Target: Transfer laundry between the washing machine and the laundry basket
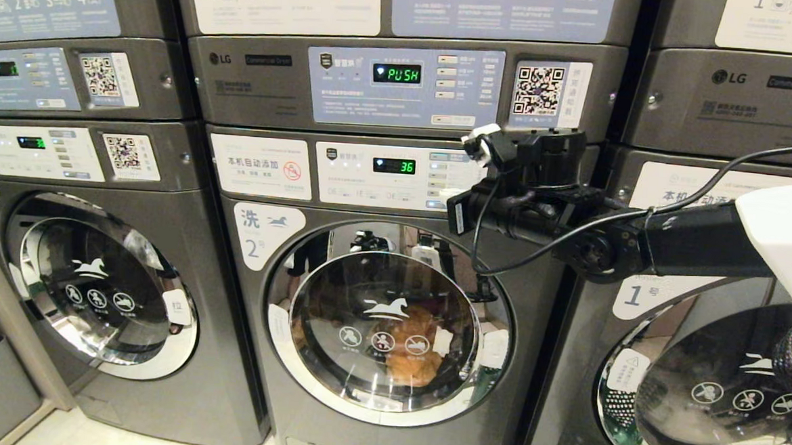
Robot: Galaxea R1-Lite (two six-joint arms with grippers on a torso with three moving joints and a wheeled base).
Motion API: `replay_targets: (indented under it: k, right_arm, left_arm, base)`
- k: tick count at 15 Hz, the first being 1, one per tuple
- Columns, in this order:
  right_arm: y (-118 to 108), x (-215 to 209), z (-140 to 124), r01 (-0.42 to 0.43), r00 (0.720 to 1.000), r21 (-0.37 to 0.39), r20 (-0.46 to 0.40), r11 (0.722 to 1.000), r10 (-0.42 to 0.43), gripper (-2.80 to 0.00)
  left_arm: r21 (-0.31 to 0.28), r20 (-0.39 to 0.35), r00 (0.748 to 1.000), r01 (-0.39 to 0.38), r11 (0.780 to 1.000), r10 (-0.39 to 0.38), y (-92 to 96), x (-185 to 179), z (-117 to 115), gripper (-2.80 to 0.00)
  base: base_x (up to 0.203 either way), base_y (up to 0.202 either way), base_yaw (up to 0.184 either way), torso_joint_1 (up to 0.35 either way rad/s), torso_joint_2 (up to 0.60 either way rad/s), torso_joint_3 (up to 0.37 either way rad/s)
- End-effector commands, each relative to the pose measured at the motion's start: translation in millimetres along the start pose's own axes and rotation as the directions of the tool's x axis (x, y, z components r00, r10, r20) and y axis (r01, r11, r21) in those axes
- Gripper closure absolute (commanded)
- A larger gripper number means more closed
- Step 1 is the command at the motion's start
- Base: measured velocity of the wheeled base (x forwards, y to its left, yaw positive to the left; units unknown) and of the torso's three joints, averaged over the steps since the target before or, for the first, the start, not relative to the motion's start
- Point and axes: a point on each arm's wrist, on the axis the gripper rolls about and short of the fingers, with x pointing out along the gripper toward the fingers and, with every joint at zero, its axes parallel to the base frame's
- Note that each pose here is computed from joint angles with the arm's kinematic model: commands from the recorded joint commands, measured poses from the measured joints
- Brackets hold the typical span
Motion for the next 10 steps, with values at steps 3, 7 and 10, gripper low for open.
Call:
replay_targets:
  k: [3,7,10]
  right_arm:
    - [5,2,-3,-0.015,1.0,-0.002,-0.008,1.0,0.015,0.0]
    - [7,9,-12,-0.02,0.999,-0.003,-0.025,1.0,0.02,0.0]
    - [6,14,-16,-0.017,0.999,-0.002,-0.028,1.0,0.017,0.0]
  left_arm:
    - [0.002,-0.003,1.0,-0.001,1.0,0.001,0.0,0,0,0.0]
    - [0.002,-0.003,1.0,-0.001,1.0,0.001,0.0,0,0,0.0]
    - [0.002,-0.003,1.0,-0.001,1.0,0.001,0.0,0,0,0.0]
  base:
    - [0.0,0.0,0.0,0.0,0.0,0.0]
    - [0.0,0.0,0.0,0.0,0.0,0.0]
    - [0.0,0.0,0.0,0.0,0.0,0.0]
